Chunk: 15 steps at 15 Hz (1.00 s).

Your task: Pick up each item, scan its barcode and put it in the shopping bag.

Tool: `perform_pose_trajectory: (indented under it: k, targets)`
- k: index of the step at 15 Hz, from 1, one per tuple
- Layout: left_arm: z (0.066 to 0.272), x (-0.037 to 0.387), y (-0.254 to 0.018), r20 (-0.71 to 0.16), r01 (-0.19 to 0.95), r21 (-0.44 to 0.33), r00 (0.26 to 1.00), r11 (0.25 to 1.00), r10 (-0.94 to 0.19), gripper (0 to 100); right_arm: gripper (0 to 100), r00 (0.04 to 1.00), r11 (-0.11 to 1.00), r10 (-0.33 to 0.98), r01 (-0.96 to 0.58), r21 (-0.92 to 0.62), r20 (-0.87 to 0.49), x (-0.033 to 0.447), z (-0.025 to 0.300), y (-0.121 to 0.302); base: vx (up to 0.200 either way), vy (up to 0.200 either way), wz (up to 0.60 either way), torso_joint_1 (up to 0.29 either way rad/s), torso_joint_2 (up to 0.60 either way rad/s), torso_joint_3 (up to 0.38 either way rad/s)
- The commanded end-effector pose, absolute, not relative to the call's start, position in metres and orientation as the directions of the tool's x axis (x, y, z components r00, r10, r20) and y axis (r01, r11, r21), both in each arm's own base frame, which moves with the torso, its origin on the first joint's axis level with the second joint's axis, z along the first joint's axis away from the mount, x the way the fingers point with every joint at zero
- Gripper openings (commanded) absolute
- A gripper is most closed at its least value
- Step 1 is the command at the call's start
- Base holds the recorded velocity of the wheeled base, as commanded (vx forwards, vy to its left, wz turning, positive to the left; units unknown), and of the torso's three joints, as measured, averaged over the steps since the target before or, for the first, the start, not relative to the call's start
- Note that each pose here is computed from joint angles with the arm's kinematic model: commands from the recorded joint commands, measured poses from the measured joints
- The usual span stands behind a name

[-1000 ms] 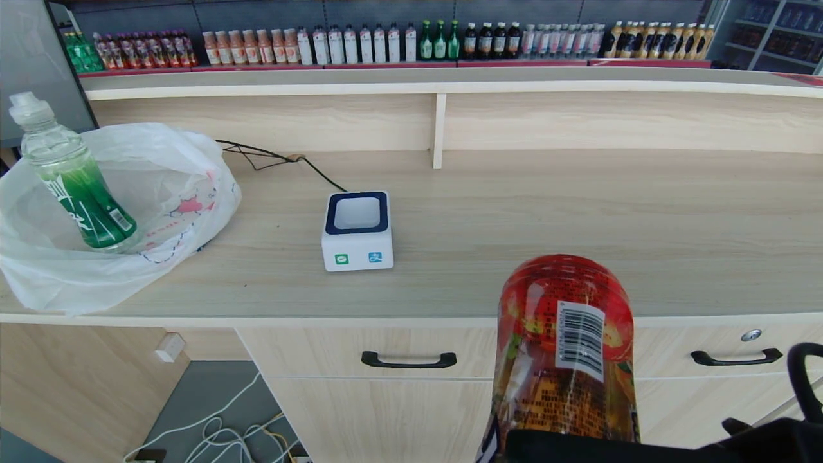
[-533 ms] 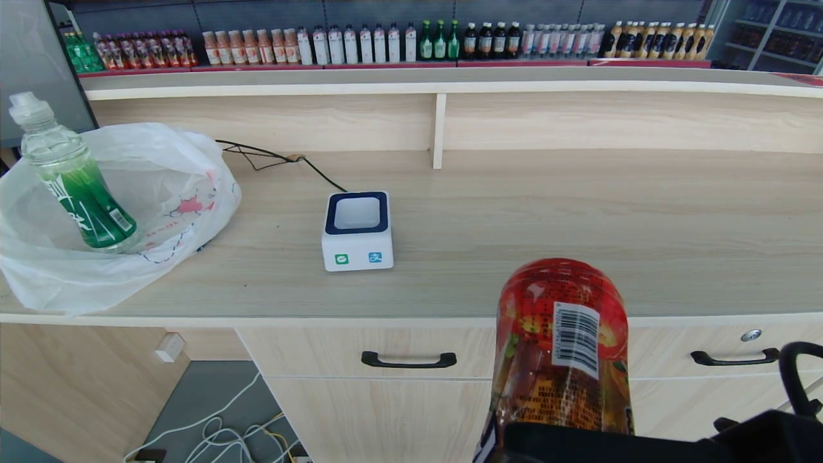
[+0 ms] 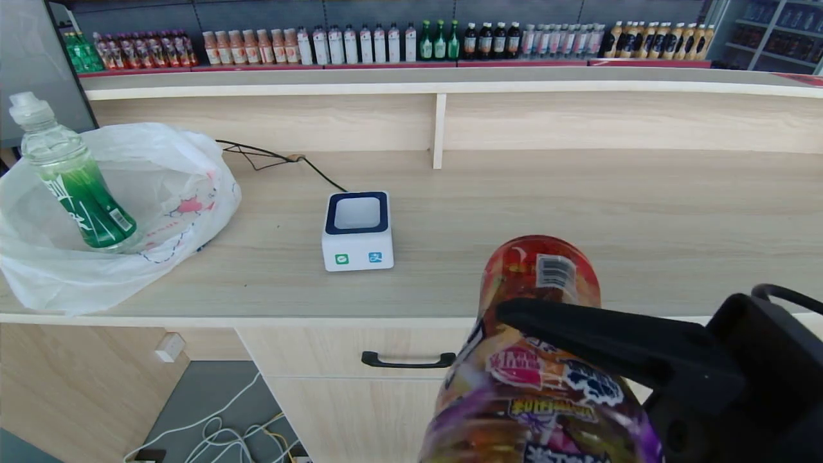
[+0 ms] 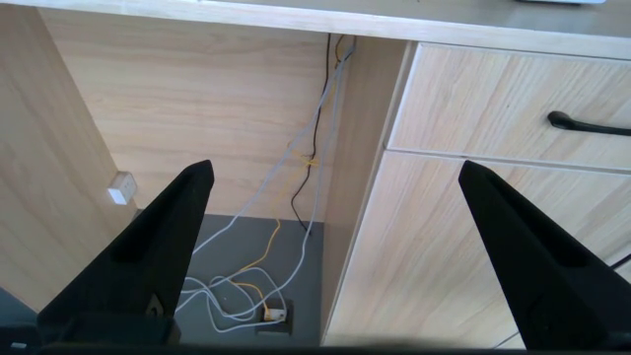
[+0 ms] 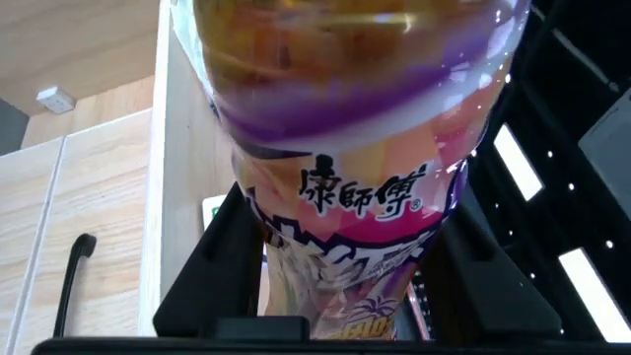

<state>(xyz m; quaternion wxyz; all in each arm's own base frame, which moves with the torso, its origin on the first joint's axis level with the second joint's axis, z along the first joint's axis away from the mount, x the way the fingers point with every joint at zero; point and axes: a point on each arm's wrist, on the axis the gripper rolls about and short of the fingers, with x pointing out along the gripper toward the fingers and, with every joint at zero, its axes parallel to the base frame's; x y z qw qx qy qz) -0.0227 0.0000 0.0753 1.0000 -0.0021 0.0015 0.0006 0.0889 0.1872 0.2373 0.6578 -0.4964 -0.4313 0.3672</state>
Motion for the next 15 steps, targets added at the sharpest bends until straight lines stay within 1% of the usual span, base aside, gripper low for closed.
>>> perform_pose_trajectory:
  k: [1,6,9,11,12,13,14,15]
  targets:
    - [0.075,-0.023,0.0,-0.003,-0.002,-0.005,1.0,1.0,0.002,100,0,0.416,0.267,0.887,-0.104,-0.958,0.202,0.103,0.239,0.185,0.0,0.0,0.0,0.0,0.0,0.0]
    - [0.075,-0.023,0.0,-0.003,-0.002,-0.005,1.0,1.0,0.002,100,0,0.549,0.327,0.823,-0.251,-0.911,0.145,0.144,0.227,0.184,0.0,0.0,0.0,0.0,0.0,0.0]
    - [0.075,-0.023,0.0,-0.003,-0.002,-0.005,1.0,1.0,0.002,100,0,0.631,0.425,0.763,-0.333,-0.841,0.136,0.167,0.225,0.174,0.0,0.0,0.0,0.0,0.0,0.0]
    - [0.075,-0.023,0.0,-0.003,-0.002,-0.005,1.0,1.0,0.002,100,0,0.67,0.531,0.727,-0.41,-0.742,0.151,0.176,0.228,0.164,0.0,0.0,0.0,0.0,0.0,0.0]
    - [0.075,-0.023,0.0,-0.003,-0.002,-0.005,1.0,1.0,0.002,100,0,0.676,0.559,0.72,-0.429,-0.709,0.158,0.177,0.229,0.162,0.0,0.0,0.0,0.0,0.0,0.0]
    - [0.075,-0.023,0.0,-0.003,-0.002,-0.005,1.0,1.0,0.002,100,0,0.674,0.662,0.7,-0.491,-0.566,0.235,0.177,0.237,0.159,0.0,0.0,0.0,0.0,0.0,0.0]
    - [0.075,-0.023,0.0,-0.003,-0.002,-0.005,1.0,1.0,0.002,100,0,0.671,0.708,0.683,-0.51,-0.489,0.29,0.176,0.242,0.157,0.0,0.0,0.0,0.0,0.0,0.0]
    - [0.075,-0.023,0.0,-0.003,-0.002,-0.005,1.0,1.0,0.002,100,0,0.673,0.734,0.669,-0.529,-0.426,0.316,0.176,0.244,0.155,0.0,0.0,0.0,0.0,0.0,0.0]
